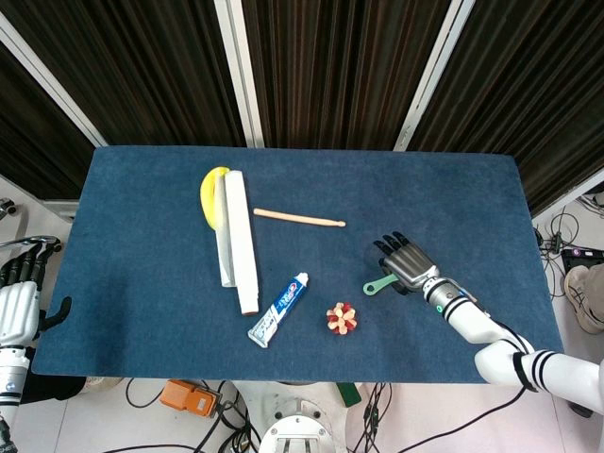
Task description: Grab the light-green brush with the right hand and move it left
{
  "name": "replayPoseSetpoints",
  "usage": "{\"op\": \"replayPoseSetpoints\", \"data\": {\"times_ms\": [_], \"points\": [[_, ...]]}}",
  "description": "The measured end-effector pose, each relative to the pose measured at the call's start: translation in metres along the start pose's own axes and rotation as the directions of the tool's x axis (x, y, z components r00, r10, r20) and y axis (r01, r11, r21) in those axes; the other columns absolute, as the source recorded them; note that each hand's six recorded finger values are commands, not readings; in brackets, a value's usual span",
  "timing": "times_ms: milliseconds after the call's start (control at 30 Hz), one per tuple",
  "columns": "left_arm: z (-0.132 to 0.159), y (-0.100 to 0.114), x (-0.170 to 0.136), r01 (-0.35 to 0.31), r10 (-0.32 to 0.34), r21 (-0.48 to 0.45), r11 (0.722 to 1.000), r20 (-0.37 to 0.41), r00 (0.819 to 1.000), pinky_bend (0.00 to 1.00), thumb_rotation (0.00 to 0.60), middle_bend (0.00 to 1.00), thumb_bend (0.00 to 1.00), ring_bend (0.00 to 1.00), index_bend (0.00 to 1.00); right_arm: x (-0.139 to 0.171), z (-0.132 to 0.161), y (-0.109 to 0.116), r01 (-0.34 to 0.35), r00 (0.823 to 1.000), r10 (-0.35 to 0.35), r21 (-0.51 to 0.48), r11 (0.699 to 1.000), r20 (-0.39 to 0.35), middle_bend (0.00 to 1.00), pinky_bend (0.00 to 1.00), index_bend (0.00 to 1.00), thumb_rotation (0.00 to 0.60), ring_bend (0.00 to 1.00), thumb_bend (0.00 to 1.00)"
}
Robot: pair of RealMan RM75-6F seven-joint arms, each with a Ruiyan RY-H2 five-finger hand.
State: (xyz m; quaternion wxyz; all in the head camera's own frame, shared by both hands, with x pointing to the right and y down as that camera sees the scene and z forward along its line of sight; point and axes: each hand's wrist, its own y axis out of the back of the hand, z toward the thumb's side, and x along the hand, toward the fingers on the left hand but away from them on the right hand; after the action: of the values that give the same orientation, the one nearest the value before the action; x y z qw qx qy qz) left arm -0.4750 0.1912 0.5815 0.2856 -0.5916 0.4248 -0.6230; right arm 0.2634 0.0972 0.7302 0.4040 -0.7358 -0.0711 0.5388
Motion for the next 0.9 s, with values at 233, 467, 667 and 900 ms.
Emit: {"op": "replayPoseSetpoints", "data": {"times_ms": [233, 467, 667, 900], "points": [[0.0, -0.001, 0.0, 0.011, -0.011, 0.0, 1.0, -0.005, 1.0, 0.05, 0.6, 0.0, 0.33, 0.0, 0.09, 0.002, -0.001, 0.006, 0.049, 0.999, -0.049, 0.0, 0.999, 0.005, 0.12, 0.04, 0.8, 0.6, 0.08, 0.65], [0.0, -0.001, -0.001, 0.017, -0.017, 0.001, 1.0, -0.008, 1.0, 0.05, 0.6, 0.0, 0.33, 0.0, 0.09, 0.005, 0.002, 0.01, 0.076, 0.997, -0.076, -0.002, 0.997, -0.007, 0.12, 0.04, 0.85, 0.6, 0.08, 0.65], [-0.001, -0.001, -0.001, 0.018, -0.018, 0.001, 1.0, -0.01, 1.0, 0.05, 0.6, 0.0, 0.33, 0.0, 0.09, 0.005, 0.004, 0.027, 0.131, 0.991, -0.132, -0.02, 0.991, -0.008, 0.12, 0.05, 0.86, 0.6, 0.08, 0.65], [-0.001, -0.001, -0.001, 0.02, -0.02, 0.002, 1.0, -0.013, 1.0, 0.05, 0.6, 0.0, 0.33, 0.0, 0.09, 0.002, 0.016, 0.076, 0.257, 0.965, -0.259, -0.058, 0.965, -0.031, 0.12, 0.05, 0.88, 0.6, 0.08, 0.65]]}}
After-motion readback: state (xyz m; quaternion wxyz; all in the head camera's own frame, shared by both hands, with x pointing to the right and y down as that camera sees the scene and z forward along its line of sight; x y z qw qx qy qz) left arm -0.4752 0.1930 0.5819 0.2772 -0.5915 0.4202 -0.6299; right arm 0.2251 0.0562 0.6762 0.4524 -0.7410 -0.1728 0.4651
